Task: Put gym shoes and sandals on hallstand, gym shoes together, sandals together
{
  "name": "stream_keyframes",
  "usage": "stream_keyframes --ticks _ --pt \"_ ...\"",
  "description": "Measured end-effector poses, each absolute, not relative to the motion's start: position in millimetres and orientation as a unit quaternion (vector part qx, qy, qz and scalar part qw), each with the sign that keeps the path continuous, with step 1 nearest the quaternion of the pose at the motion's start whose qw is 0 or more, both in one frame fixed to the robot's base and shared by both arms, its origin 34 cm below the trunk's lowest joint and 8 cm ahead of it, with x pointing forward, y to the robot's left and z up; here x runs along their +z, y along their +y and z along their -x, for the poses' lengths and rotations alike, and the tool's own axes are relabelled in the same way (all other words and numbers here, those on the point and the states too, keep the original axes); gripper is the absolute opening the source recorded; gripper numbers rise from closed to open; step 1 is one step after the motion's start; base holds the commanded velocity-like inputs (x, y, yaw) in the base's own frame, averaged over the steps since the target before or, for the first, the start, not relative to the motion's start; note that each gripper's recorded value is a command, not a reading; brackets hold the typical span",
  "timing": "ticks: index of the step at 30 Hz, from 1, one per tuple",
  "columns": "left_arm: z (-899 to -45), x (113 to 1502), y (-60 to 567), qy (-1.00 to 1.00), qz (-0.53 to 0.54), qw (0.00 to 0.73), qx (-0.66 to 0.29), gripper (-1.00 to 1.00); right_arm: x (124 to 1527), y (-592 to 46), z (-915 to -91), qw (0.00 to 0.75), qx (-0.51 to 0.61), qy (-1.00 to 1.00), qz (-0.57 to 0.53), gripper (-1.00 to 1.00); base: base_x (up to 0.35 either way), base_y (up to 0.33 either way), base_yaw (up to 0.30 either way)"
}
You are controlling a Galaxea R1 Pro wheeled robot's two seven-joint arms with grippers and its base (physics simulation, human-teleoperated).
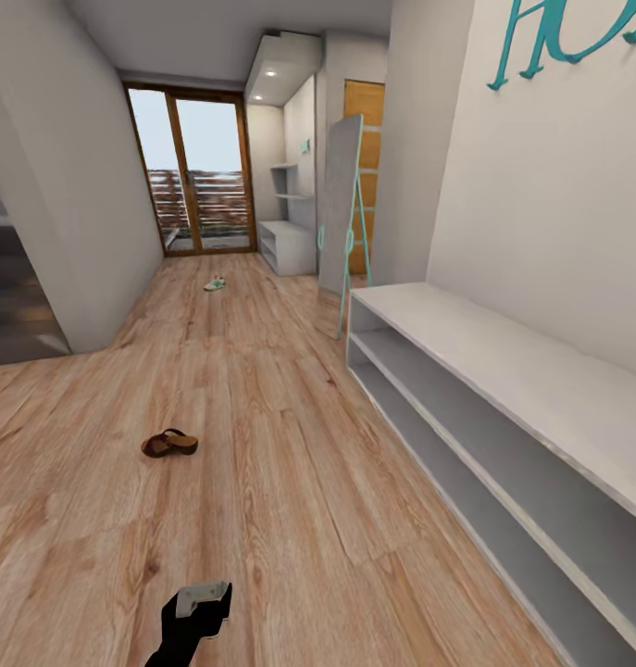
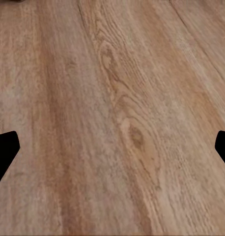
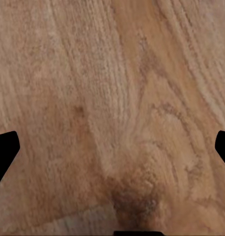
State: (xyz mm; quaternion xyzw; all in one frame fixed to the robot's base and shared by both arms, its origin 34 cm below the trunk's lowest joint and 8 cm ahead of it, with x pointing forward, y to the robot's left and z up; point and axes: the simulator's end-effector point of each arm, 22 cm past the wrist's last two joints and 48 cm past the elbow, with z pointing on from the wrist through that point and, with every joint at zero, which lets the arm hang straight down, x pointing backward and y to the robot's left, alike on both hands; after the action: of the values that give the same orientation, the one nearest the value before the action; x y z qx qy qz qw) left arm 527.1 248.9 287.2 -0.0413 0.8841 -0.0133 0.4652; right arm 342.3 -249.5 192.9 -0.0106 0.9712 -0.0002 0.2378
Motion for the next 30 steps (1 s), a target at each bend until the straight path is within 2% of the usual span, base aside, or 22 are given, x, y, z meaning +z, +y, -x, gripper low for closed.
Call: stream_keyframes --ticks 30 --pt "-518.9 272.6 248.9 0.892 0.042 0.450 -0.013 1.00 184.5 -249.7 -331.1 0.222 0.000 0.975 0.011 1.00 0.348 0.000 0.220"
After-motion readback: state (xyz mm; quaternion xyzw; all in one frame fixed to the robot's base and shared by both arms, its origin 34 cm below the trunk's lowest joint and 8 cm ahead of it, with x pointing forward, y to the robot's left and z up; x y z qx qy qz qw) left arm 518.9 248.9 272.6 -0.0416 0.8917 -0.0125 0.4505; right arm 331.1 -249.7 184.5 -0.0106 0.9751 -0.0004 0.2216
